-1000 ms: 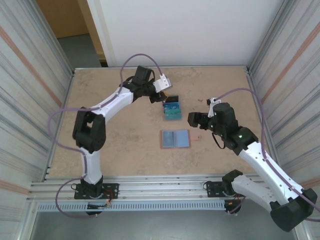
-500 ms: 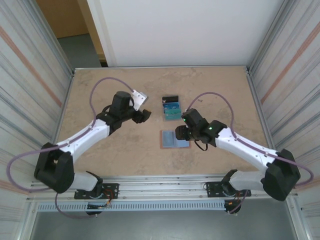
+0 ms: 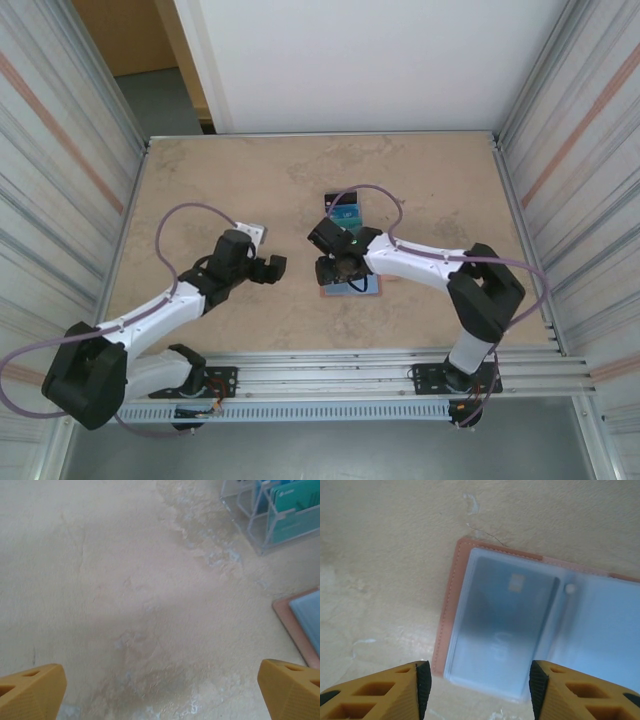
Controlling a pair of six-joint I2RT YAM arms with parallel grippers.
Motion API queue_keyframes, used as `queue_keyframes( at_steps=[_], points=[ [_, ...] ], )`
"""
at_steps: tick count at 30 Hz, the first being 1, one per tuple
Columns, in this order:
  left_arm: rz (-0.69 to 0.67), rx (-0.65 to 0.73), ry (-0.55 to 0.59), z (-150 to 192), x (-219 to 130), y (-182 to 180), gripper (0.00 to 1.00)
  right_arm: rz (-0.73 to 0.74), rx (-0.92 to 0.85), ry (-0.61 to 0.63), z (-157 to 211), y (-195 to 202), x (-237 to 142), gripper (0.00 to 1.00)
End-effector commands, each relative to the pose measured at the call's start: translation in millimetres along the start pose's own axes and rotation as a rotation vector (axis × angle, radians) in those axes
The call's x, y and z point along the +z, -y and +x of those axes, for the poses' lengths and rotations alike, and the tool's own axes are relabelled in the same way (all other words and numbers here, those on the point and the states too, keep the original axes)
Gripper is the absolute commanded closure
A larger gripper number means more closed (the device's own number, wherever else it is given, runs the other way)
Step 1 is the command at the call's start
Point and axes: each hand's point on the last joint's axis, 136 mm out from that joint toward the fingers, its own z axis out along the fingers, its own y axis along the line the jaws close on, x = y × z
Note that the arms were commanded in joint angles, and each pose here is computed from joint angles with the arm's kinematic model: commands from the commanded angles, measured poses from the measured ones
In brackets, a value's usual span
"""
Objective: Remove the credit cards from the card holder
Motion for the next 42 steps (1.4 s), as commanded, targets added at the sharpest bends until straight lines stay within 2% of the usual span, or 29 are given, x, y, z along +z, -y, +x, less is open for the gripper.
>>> queue_keyframes(
  at_steps=[1, 12, 17, 23, 29, 33, 38, 42],
  points=[
    [-0.083, -0.045, 0.063, -8, -6, -7, 0.01, 0.047, 0.002, -0.042, 3, 1, 11, 0.43],
    [-0.089, -0.085, 0.049, 5, -2, -1, 0.01, 0.084, -0.008, -0.108, 14, 4, 37, 0.41],
    [-0.085, -0.081, 0.044, 4, 0, 0, 0.01, 0.090, -0.005, -0.120, 18, 7, 43, 0.46],
    [-0.074, -0.073, 0.047, -1, -2, 3, 0.01, 0.078, 0.001, -0.119, 18, 9, 42, 0.59],
    [-0.062, -0.051, 0.050, -6, -5, 7, 0.01, -0.004, 0.027, -0.100, 13, 3, 35, 0.65],
    [-0.052, -0.035, 0.059, -11, -8, 12, 0.01, -0.047, 0.052, -0.092, 12, 2, 32, 0.65],
    [-0.047, -0.024, 0.073, -16, -12, 15, 0.01, -0.042, 0.056, -0.081, 11, 6, 27, 0.67],
    [-0.044, -0.019, 0.082, -19, -15, 17, 0.01, -0.030, 0.051, -0.074, 10, 8, 24, 0.74]
  ],
)
